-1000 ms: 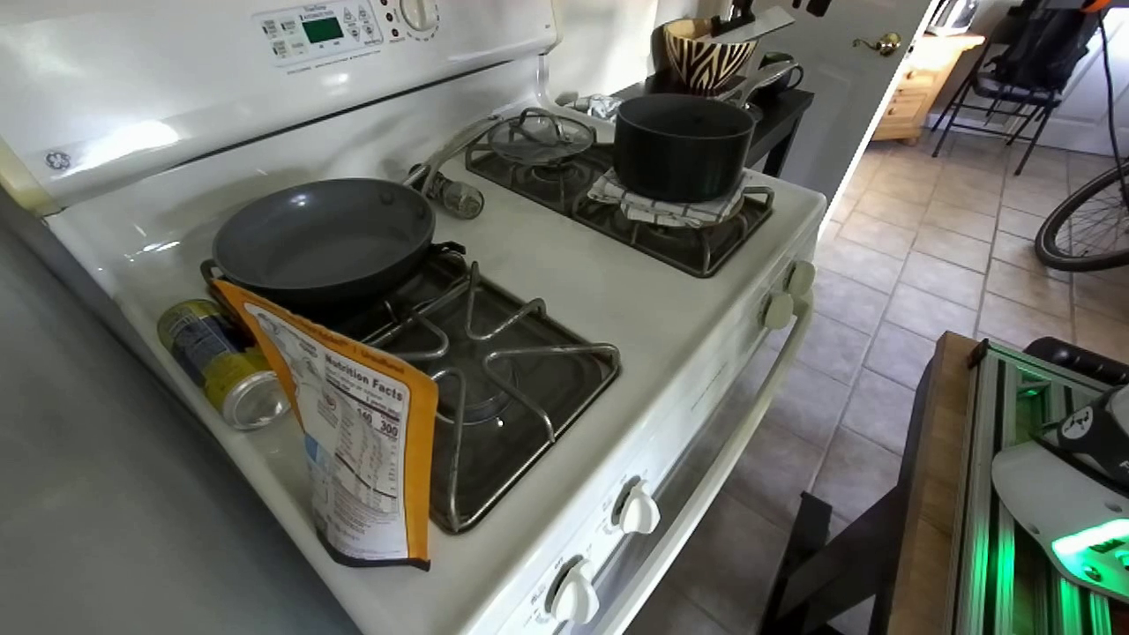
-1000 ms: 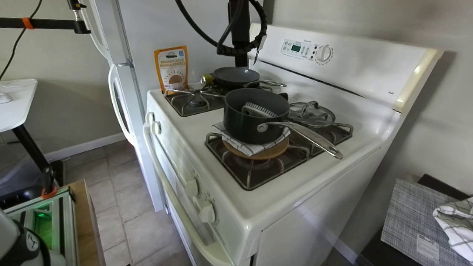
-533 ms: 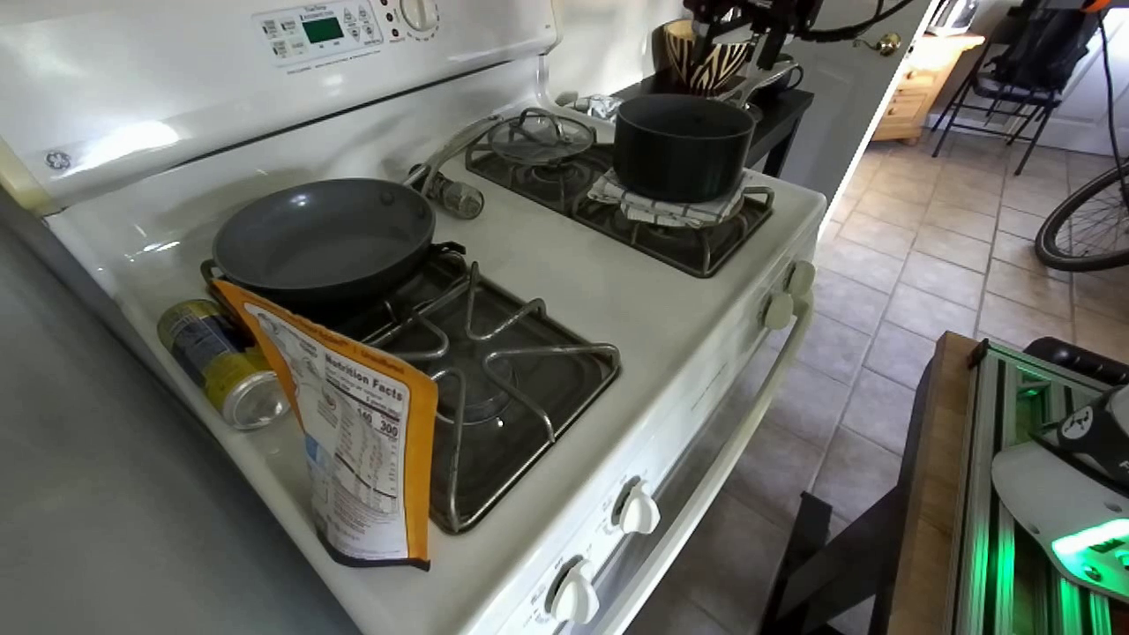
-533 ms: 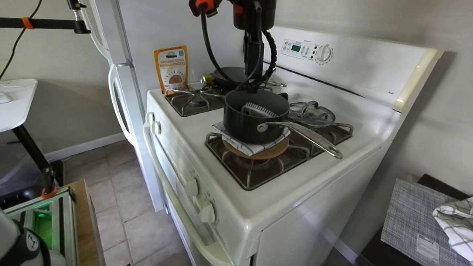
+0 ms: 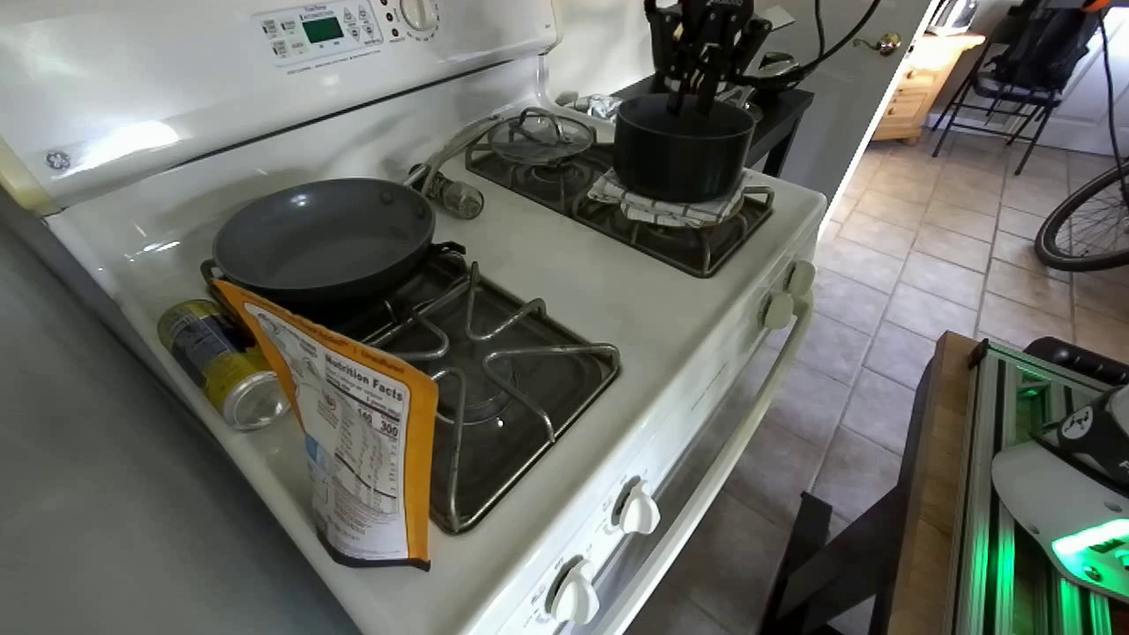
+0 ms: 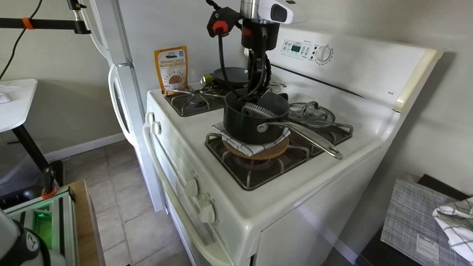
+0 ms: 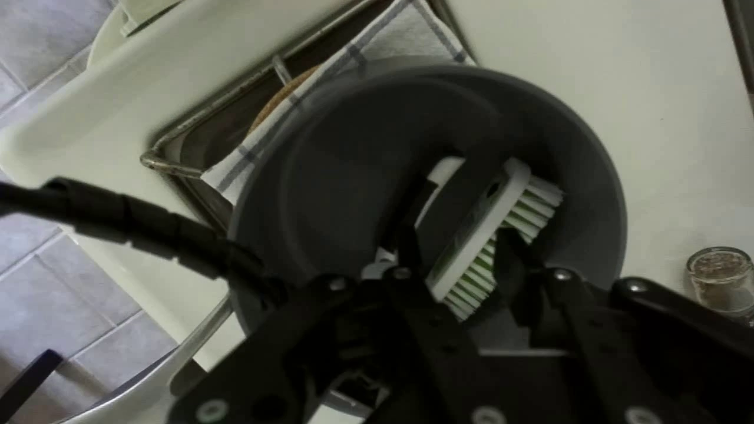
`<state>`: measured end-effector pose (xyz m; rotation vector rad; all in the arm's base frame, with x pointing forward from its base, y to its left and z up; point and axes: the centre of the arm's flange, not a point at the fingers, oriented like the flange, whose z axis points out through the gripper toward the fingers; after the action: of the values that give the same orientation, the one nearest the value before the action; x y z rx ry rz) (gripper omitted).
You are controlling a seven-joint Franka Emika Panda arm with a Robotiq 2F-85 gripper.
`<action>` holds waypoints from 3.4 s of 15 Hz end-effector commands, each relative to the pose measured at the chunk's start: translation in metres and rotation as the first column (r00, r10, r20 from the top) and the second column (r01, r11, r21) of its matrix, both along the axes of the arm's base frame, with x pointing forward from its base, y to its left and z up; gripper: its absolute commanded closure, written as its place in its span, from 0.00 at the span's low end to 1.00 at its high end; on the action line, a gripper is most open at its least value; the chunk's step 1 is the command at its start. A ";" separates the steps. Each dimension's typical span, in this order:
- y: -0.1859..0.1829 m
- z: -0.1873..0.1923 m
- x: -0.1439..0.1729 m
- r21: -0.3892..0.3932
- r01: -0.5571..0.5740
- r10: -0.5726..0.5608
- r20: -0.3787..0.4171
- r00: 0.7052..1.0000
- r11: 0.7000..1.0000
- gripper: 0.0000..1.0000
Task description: Put the brush in the pan.
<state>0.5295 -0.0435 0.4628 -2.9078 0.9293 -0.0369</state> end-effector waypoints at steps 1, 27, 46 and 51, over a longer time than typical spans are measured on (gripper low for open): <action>0.005 -0.010 0.006 0.009 0.032 -0.031 -0.043 0.999 0.999 0.95; -0.013 -0.048 0.019 -0.009 0.176 -0.176 -0.091 0.980 0.984 0.71; 0.013 -0.087 0.036 -0.019 0.127 -0.128 -0.178 0.976 0.992 0.84; 0.014 -0.084 0.032 -0.027 0.131 -0.134 -0.177 0.975 0.991 0.96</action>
<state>0.5636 -0.0374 0.3837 -2.8909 1.1321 0.1839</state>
